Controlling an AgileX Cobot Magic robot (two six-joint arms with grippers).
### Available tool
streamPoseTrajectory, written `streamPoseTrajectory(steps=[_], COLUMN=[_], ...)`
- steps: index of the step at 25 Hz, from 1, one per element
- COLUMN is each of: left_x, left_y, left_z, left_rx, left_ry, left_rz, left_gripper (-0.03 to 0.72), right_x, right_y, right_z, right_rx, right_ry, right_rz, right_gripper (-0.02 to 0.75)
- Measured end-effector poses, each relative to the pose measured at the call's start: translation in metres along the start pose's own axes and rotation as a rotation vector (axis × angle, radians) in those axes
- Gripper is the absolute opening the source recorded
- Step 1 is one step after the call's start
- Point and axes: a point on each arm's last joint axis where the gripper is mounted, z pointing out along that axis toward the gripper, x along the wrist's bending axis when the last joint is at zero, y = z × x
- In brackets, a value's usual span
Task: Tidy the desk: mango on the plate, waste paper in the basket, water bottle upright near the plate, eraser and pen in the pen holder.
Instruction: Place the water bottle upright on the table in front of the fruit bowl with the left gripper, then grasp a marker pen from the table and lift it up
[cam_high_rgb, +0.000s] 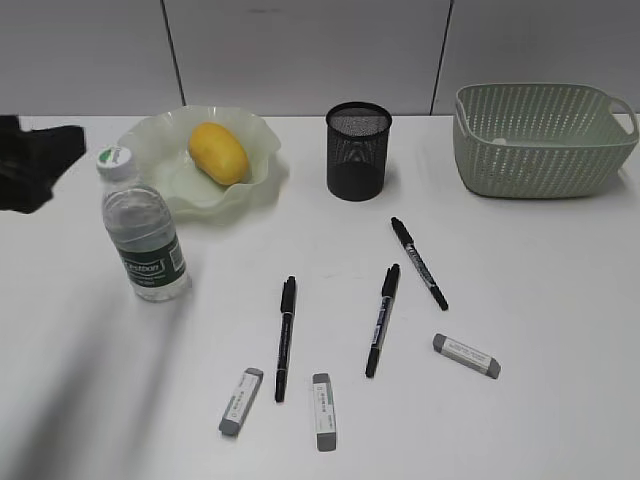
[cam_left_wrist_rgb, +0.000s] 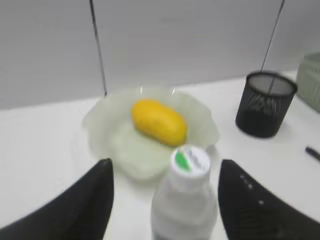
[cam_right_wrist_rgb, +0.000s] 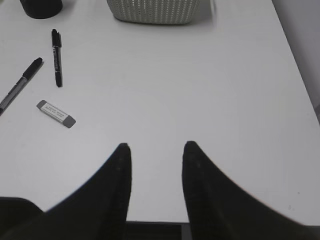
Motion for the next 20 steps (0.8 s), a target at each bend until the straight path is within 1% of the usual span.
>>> streamPoseTrajectory(steps=[2,4,5,7,9,10,13,17,20], left_x=[0.002,0.003,0.004,0.006,0.007,0.007,0.007,0.007,0.007], left_y=[0.018,0.027,0.031,0.02,0.01,0.006,-0.002,-0.024,-0.029], left_z=[-0.031,-0.065,-0.088,-0.12,-0.15,-0.162,-0.196,-0.214,-0.225], left_rx=[0.137,0.278,0.293,0.428,0.48,0.478,0.34,0.207,0.124], left_ry=[0.043,0.085,0.101,0.133,0.151,0.155,0.15,0.132,0.125], left_rz=[0.0,0.005,0.003,-0.006,-0.017,-0.021,-0.028,-0.036,-0.036], left_gripper=[0.41,0.352,0.335,0.319,0.313,0.311,0.309,0.309,0.309], right_x=[0.0,0.0,0.0,0.0,0.0,0.0,0.0,0.0,0.0], right_y=[0.0,0.0,0.0,0.0,0.0,0.0,0.0,0.0,0.0], right_z=[0.0,0.0,0.0,0.0,0.0,0.0,0.0,0.0,0.0], right_rx=[0.0,0.0,0.0,0.0,0.001,0.001,0.001,0.001,0.001], right_ry=[0.0,0.0,0.0,0.0,0.0,0.0,0.0,0.0,0.0], right_rz=[0.0,0.0,0.0,0.0,0.0,0.0,0.0,0.0,0.0], right_gripper=[0.288,0.288,0.288,0.288,0.288,0.288,0.288,0.288,0.288])
